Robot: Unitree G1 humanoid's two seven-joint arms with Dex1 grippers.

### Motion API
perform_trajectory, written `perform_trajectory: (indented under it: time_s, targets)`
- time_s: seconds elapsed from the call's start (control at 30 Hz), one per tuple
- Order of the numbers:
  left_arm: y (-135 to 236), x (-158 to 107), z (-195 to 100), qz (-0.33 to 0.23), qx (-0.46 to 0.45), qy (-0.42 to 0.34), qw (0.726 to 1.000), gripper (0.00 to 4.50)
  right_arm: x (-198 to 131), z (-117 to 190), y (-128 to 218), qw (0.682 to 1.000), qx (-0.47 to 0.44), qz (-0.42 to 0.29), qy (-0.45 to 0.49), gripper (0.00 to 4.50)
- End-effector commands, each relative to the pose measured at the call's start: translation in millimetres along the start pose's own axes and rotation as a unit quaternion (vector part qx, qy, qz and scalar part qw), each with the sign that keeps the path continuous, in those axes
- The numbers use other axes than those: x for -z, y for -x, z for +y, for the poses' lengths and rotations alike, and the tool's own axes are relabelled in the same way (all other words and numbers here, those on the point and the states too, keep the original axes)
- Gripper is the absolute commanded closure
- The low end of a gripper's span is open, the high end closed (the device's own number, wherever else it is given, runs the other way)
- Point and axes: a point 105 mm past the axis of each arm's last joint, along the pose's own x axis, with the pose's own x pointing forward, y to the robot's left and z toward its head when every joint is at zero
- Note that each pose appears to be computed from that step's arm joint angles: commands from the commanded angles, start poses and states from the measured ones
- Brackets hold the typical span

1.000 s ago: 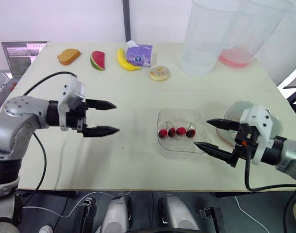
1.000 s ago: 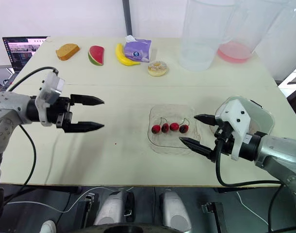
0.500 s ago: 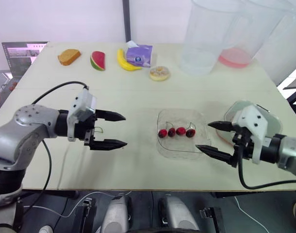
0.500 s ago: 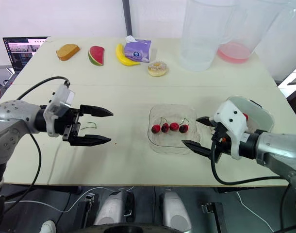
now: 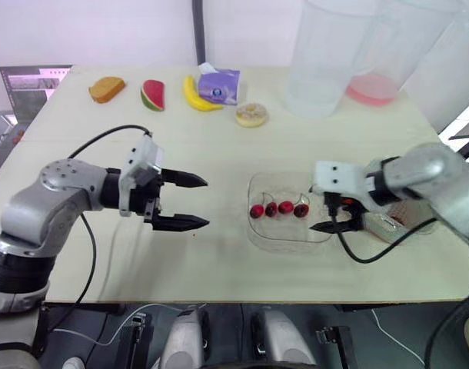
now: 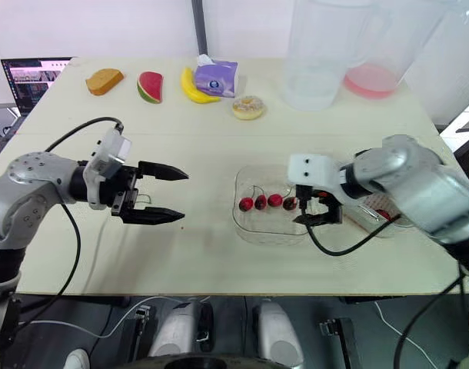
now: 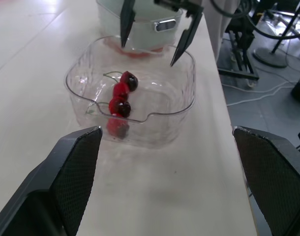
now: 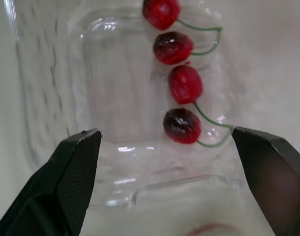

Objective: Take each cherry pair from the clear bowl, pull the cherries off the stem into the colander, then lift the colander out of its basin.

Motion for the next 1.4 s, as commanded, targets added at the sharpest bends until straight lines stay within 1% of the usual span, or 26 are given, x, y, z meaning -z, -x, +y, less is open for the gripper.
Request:
perform_trajectory:
  time_s: [0.03, 0.2, 0.37, 0.73, 0.83, 0.97, 1.07, 1.1, 1.4]
  targets:
    - [0.5, -8.2, -0.7, -0.005, 0.001, -0.023, 1.000, 0.04, 2.4, -4.7, -3.5, 0.999, -0.023, 0.041, 0.008, 0.00]
    - [0.3, -7.7, -0.1, -0.005, -0.001, -0.021, 1.000, 0.04, 6.9, -18.1, -12.9, 0.997, -0.031, 0.074, 0.006, 0.00]
    - [-0.4, -7.5, 0.0, -0.007, -0.004, -0.019, 1.000, 0.04, 12.0, -21.8, -20.9, 0.992, -0.053, 0.110, 0.016, 0.00]
    - [0.4, -5.7, 0.6, -0.009, -0.010, -0.014, 1.000, 0.04, 16.3, -17.5, -33.7, 0.989, -0.074, 0.127, 0.021, 0.00]
    - [0.7, -5.1, 0.5, -0.009, -0.010, -0.012, 1.000, 0.00, 14.8, -15.9, -37.1, 0.989, -0.076, 0.125, 0.024, 0.83]
    - [1.0, -4.7, 1.1, -0.009, -0.010, -0.010, 1.000, 0.00, 10.6, -17.4, -38.4, 0.990, -0.071, 0.119, 0.031, 2.80]
    - [1.3, -4.3, 1.5, -0.010, -0.010, -0.009, 1.000, 0.00, 6.9, -18.6, -38.7, 0.990, -0.068, 0.115, 0.036, 4.38]
    - [1.6, -3.9, 1.6, -0.010, -0.010, -0.008, 1.000, 0.00, 5.3, -19.0, -38.7, 0.991, -0.067, 0.112, 0.038, 4.45]
    - [3.2, -2.1, 2.9, -0.010, -0.013, -0.008, 1.000, 0.00, -5.2, -21.0, -30.8, 0.993, -0.058, 0.094, 0.048, 4.45]
